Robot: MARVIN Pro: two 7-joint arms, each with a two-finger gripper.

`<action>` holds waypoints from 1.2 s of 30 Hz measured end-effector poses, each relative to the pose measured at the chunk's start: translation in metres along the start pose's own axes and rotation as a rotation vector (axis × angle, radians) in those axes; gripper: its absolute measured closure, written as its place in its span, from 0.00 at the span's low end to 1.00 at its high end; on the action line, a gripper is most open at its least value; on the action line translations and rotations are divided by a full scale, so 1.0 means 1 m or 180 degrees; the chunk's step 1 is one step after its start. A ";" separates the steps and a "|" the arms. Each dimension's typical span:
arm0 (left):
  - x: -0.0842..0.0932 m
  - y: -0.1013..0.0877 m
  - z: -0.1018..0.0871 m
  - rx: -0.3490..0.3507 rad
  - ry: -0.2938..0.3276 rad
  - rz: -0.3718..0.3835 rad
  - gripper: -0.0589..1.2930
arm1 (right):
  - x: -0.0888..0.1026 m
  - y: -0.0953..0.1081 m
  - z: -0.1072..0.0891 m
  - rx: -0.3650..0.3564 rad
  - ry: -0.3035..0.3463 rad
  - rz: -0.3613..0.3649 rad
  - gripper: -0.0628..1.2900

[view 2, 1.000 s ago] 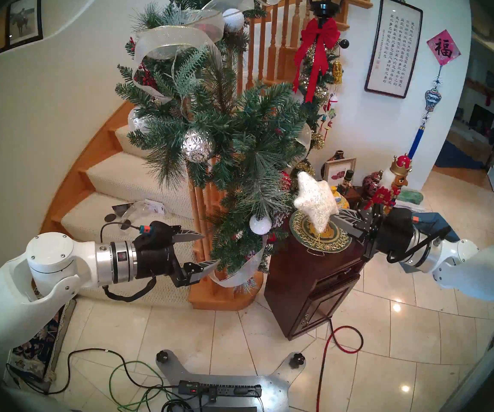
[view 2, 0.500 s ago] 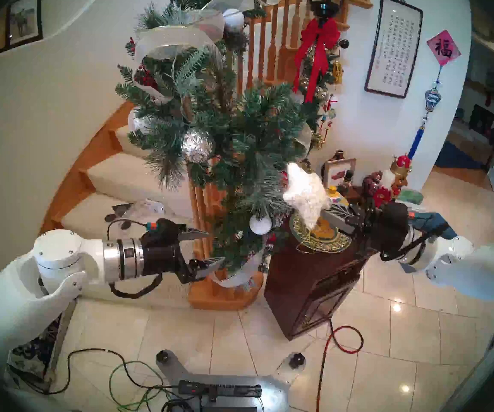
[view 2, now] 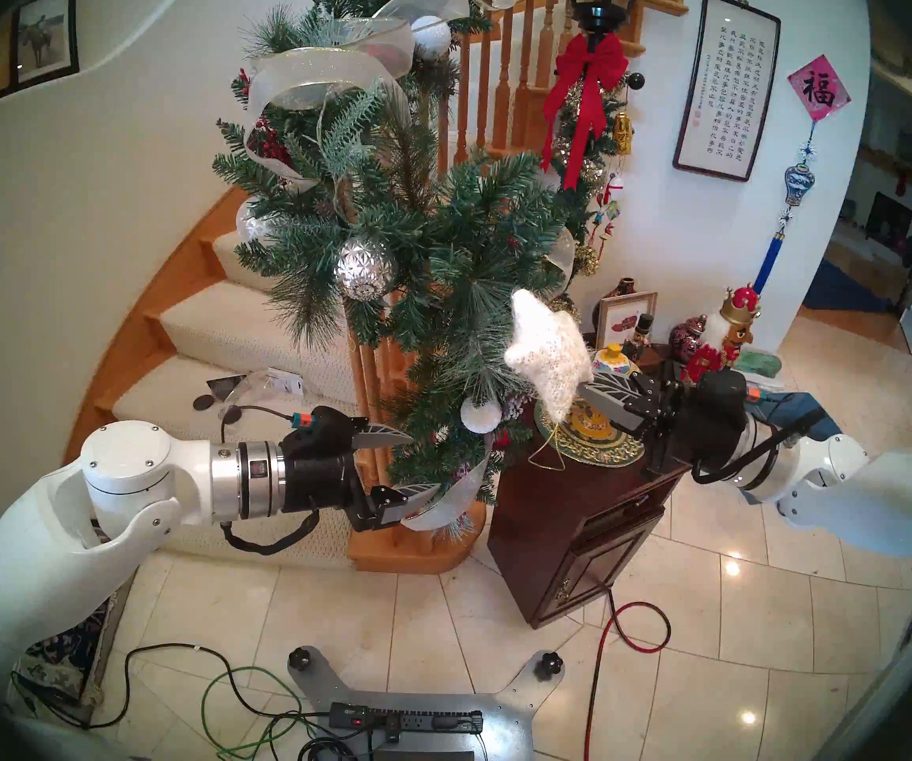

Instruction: Hang the ornament onto the Christmas-tree-style decoration

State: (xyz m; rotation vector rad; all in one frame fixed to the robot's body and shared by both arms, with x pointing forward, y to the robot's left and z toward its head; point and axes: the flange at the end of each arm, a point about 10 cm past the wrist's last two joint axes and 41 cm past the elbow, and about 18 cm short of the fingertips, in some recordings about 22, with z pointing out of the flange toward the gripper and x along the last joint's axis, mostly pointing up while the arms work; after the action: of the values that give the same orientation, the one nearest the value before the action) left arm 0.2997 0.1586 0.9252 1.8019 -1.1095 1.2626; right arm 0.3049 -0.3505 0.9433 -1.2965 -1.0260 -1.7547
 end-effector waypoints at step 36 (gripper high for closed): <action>0.033 0.020 0.051 -0.0433 0.0237 0.0083 0.04 | -0.003 -0.010 -0.002 -0.0067 0.0021 0.0152 0.98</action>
State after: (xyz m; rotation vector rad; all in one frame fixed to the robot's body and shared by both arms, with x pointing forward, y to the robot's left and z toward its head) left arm 0.3065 0.0968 0.9415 1.6322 -1.1522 1.2285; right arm 0.2955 -0.3479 0.9385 -1.3169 -0.9678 -1.7371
